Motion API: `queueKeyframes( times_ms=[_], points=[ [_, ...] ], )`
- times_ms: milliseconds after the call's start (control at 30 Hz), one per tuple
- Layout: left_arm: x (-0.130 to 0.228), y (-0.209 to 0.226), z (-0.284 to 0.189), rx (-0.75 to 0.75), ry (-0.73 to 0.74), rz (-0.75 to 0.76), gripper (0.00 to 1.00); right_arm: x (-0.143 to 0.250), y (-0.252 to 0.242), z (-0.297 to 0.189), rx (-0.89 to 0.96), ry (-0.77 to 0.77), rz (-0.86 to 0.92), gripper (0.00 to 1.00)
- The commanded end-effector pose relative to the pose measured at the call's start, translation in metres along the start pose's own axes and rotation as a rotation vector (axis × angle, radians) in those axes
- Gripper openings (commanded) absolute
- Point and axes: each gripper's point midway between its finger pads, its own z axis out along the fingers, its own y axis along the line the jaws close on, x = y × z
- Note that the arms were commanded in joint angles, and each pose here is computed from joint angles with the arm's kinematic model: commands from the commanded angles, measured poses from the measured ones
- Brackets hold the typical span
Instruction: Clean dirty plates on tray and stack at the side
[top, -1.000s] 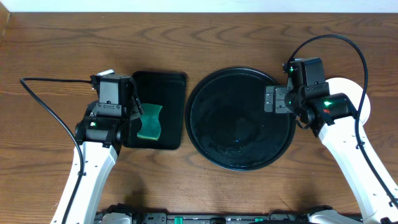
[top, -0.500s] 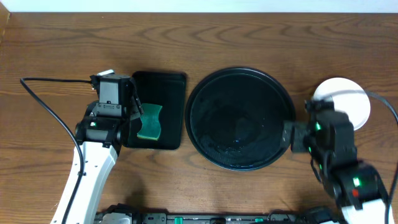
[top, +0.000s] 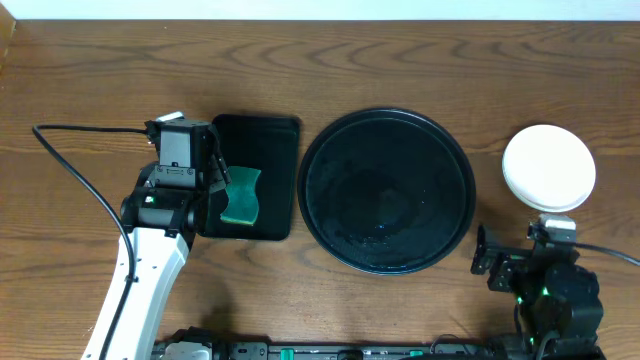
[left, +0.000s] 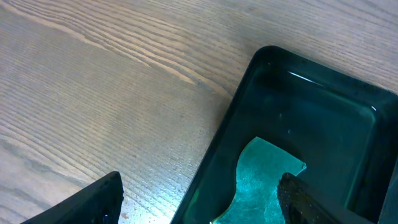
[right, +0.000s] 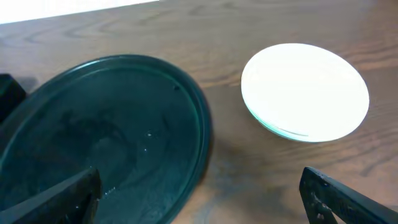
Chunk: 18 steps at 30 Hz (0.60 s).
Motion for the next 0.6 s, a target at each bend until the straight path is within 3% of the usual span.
queueKeyframes(
  times_ms=[0, 333, 567],
  points=[
    [-0.008, 0.002, -0.004, -0.008, -0.021, -0.007, 0.8, 0.004, -0.002, -0.001, -0.007, -0.033, 0.004, 0.99],
    [-0.008, 0.002, -0.004, -0.008, -0.021, -0.007, 0.8, -0.002, 0.005, 0.022, -0.089, -0.267, 0.033, 0.99],
    [-0.008, 0.002, -0.004, -0.008, -0.021, -0.007, 0.8, -0.043, 0.014, 0.021, -0.15, -0.55, 0.042, 0.99]
  ],
)
